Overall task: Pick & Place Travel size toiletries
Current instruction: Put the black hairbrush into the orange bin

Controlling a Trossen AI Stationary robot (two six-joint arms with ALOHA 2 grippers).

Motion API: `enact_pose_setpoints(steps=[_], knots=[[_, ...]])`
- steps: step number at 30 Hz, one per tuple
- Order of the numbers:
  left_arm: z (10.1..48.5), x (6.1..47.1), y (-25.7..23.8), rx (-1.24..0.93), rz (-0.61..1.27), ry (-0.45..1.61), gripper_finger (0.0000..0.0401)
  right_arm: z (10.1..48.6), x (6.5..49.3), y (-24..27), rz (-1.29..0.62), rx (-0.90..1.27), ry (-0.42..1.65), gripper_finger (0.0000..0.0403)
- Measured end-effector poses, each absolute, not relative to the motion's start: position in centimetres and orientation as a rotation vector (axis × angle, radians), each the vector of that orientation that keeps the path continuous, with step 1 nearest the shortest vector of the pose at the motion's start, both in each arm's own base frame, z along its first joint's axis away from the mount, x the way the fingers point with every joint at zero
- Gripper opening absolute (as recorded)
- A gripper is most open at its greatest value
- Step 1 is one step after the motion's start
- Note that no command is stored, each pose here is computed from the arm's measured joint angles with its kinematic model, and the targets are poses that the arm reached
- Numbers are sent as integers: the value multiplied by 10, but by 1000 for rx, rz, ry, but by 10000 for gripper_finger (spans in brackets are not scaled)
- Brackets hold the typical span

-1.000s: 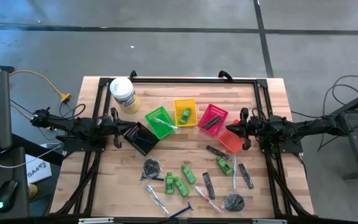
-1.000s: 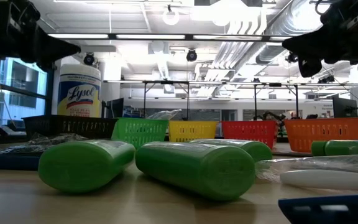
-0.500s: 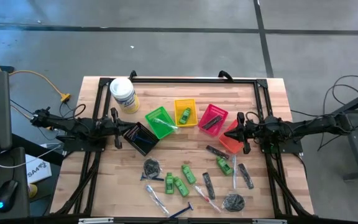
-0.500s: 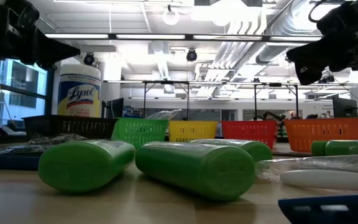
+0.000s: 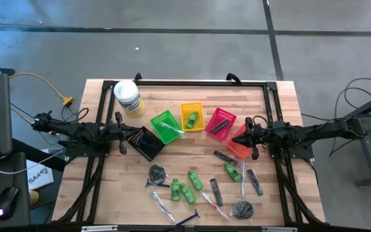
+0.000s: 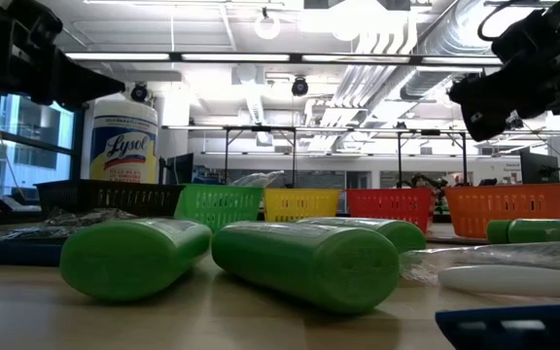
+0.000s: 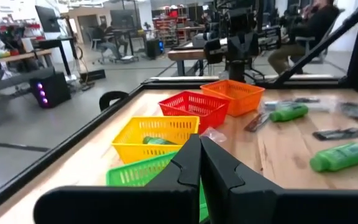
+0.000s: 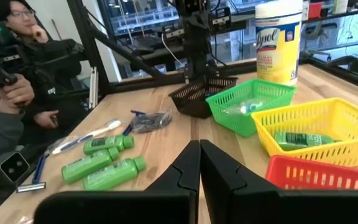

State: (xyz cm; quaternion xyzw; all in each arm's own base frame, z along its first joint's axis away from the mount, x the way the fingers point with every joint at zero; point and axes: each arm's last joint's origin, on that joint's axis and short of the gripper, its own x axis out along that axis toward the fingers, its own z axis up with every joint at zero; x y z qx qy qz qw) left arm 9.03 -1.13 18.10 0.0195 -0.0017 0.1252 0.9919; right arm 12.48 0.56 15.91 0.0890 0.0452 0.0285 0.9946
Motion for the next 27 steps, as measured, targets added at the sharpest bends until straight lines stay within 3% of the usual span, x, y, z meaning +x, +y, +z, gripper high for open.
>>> enact_pose_setpoints(steps=[10,27], knots=[[180,90,-11,20,251,7,0,156,126,3,-51,152,112,3],[180,90,-11,54,257,5,0,154,128,3,-52,174,125,3]])
